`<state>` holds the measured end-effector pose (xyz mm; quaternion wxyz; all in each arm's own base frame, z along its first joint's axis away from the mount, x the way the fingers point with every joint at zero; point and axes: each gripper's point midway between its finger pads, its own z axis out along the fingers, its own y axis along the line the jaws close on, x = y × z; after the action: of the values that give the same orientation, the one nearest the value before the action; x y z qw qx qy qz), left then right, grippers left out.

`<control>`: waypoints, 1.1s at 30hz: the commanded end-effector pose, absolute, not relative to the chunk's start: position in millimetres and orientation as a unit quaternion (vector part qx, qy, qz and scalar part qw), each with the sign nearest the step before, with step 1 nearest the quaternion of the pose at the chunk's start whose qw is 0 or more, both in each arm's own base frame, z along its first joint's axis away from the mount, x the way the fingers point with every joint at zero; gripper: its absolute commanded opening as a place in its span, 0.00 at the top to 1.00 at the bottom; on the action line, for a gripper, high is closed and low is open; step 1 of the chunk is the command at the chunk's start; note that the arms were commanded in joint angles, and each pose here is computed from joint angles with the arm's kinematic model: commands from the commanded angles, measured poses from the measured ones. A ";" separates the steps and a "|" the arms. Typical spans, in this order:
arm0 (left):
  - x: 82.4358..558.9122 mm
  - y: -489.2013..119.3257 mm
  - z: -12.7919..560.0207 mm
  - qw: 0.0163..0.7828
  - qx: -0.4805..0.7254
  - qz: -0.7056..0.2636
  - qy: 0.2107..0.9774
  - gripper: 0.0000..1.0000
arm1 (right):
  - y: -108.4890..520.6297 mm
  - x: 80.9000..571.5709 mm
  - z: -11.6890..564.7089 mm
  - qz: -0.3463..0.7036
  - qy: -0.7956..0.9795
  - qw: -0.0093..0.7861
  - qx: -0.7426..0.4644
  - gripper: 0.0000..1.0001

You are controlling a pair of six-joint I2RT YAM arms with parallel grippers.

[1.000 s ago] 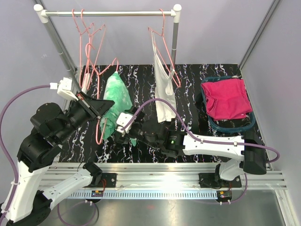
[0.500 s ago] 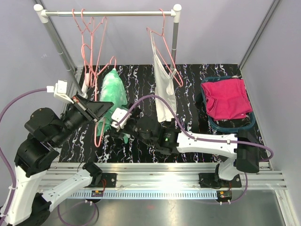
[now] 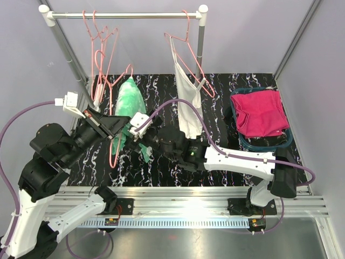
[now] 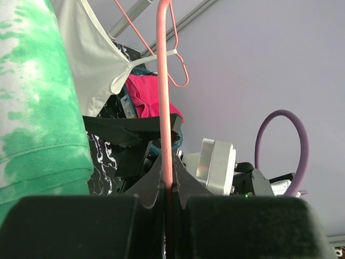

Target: Remove the trousers from the hanger

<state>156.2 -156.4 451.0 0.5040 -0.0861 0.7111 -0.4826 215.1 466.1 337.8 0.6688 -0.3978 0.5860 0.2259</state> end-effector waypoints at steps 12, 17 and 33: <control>151.0 -159.9 492.5 0.550 -0.050 -0.522 0.650 1.00 | 459.3 209.2 433.9 0.255 0.515 0.723 -0.384 0.92; 161.2 -154.8 467.6 0.554 -0.053 -0.477 0.680 1.00 | 448.3 211.1 450.2 0.244 0.509 0.735 -0.375 1.00; 173.8 -118.6 391.4 0.556 -0.088 -0.345 0.751 1.00 | 365.5 240.8 522.3 0.122 0.541 0.791 -0.259 1.00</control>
<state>170.2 -125.2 398.1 0.5430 -0.0951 0.7468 -0.3720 241.7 430.6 379.0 0.6857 -0.4235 0.5857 0.0858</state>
